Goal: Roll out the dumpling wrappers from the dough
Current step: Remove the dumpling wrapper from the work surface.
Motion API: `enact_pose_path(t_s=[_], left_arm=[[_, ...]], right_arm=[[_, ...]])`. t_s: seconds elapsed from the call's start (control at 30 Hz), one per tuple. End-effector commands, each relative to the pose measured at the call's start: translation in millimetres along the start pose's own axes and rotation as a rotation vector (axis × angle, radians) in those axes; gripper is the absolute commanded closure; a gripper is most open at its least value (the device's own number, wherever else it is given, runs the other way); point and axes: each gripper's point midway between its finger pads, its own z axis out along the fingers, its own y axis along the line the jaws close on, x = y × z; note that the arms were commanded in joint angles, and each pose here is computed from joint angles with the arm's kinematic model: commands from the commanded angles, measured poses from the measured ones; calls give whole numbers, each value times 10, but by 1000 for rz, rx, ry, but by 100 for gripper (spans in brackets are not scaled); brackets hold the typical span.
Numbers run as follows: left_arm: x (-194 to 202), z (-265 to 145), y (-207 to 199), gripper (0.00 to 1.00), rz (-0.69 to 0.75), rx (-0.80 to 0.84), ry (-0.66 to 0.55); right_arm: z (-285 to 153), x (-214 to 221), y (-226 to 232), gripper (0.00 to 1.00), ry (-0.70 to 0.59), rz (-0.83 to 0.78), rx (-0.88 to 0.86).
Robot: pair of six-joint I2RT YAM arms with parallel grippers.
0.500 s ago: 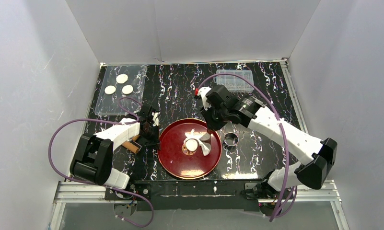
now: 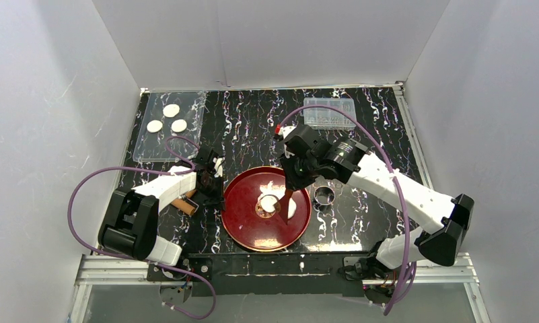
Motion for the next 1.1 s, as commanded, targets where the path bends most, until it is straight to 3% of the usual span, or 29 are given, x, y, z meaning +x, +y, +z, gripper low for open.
enact_pose_path(t_s=[0.0, 0.6, 1.07], left_arm=[[20, -34, 64, 100, -1, -30, -14], [-27, -56, 68, 100, 1, -40, -29], [-20, -60, 55, 100, 3, -32, -29]], right_arm=[[-67, -37, 12, 99, -28, 40, 24], [188, 146, -126, 99, 59, 92, 118], [364, -20, -343, 99, -30, 52, 231]])
